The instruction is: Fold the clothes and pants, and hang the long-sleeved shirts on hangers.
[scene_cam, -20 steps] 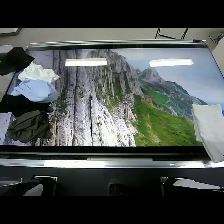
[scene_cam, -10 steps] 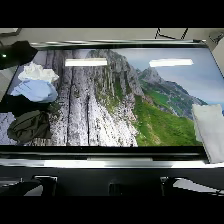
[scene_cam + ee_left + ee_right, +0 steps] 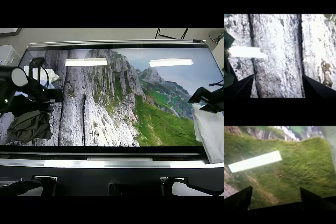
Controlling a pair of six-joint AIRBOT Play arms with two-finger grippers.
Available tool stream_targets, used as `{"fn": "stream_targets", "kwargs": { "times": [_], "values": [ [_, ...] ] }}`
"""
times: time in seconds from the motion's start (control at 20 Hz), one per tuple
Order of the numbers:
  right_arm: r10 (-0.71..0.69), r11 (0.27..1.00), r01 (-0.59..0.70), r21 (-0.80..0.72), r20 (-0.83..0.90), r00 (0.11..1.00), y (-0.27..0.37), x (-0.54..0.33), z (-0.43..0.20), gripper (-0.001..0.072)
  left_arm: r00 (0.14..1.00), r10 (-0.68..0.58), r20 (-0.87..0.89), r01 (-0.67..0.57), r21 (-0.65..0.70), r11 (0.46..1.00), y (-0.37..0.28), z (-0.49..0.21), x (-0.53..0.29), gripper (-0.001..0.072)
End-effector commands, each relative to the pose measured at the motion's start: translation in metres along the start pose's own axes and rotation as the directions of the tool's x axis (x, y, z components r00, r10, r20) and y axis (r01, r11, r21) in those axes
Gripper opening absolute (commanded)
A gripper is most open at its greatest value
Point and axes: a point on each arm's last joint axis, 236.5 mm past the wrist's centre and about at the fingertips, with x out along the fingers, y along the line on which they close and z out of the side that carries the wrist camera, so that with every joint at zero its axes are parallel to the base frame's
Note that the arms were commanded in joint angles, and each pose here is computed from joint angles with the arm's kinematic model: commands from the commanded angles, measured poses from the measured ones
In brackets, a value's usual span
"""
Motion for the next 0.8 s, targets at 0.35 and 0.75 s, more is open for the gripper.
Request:
{"fn": "stream_targets", "kwargs": {
  "times": [0.35, 0.75],
  "values": [
    [-0.013, 0.999, 0.008, -0.045, -0.107, 0.994, 0.008, 0.016, -0.028, 0.0679, 0.993, -0.012, -0.117, 0.015, 0.021, 1.0, -0.007, -0.052, 0.048, 0.0704],
    [-0.013, 0.999, 0.009, -0.045, -0.107, 0.994, 0.008, 0.016, -0.028, 0.0679, 0.993, -0.012, -0.117, 0.014, 0.021, 1.0, -0.007, -0.052, 0.048, 0.0704]
  ]
}}
